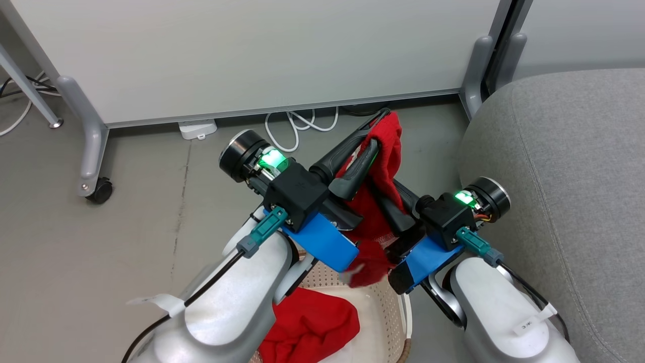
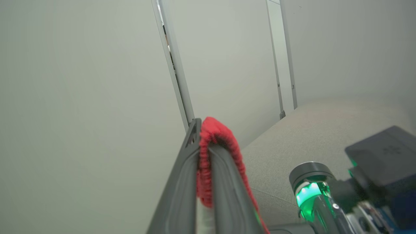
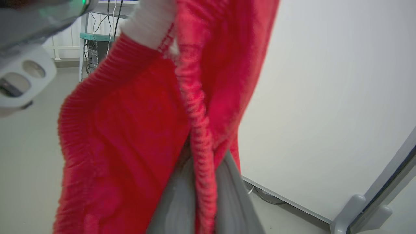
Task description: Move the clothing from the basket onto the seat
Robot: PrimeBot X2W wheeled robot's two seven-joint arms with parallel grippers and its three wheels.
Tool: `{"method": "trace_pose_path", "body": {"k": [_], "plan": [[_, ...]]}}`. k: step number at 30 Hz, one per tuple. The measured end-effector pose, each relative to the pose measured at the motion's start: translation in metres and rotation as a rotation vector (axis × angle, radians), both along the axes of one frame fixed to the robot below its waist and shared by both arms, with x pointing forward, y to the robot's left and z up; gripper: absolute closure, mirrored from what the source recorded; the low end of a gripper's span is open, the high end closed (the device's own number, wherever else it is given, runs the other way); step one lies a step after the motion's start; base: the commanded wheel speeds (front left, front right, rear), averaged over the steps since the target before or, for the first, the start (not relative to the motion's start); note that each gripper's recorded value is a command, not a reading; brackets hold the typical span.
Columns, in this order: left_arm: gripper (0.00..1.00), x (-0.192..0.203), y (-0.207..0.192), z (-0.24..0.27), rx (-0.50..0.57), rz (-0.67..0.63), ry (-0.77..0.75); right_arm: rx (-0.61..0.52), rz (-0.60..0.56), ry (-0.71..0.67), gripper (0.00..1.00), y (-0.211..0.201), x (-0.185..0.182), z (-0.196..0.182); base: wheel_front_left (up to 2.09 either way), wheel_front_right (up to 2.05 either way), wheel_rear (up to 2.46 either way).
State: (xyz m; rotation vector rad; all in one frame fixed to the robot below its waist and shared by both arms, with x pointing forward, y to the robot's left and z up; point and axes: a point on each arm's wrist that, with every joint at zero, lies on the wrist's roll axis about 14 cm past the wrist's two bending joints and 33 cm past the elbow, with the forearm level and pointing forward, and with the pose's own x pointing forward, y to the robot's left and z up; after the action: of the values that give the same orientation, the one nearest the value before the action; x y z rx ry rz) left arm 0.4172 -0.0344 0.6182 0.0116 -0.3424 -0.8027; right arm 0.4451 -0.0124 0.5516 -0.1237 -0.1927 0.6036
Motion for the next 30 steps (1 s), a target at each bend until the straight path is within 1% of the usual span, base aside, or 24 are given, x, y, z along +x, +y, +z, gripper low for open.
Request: {"method": "trace_pose_path", "body": {"k": [18, 19, 20, 30], "plan": [[1.00, 0.001, 0.000, -0.004, 0.002, -0.001, 0.011, 0.026, -0.004, 0.003, 1.00, -0.001, 0.000, 0.003, 0.00, 0.00, 0.00], [0.85, 0.002, 0.001, -0.005, -0.002, 0.001, 0.018, 0.029, -0.004, 0.004, 1.00, -0.002, 0.000, 0.003, 0.00, 0.00, 0.00], [0.00, 0.003, 0.001, -0.006, -0.009, 0.002, 0.028, 0.033, -0.006, 0.005, 1.00, -0.002, 0.000, 0.003, 0.00, 0.00, 0.00], [0.00, 0.002, 0.001, -0.021, 0.011, -0.002, 0.072, 0.076, -0.060, 0.022, 1.00, -0.017, 0.009, 0.002, 0.00, 0.00, 0.00]]}}
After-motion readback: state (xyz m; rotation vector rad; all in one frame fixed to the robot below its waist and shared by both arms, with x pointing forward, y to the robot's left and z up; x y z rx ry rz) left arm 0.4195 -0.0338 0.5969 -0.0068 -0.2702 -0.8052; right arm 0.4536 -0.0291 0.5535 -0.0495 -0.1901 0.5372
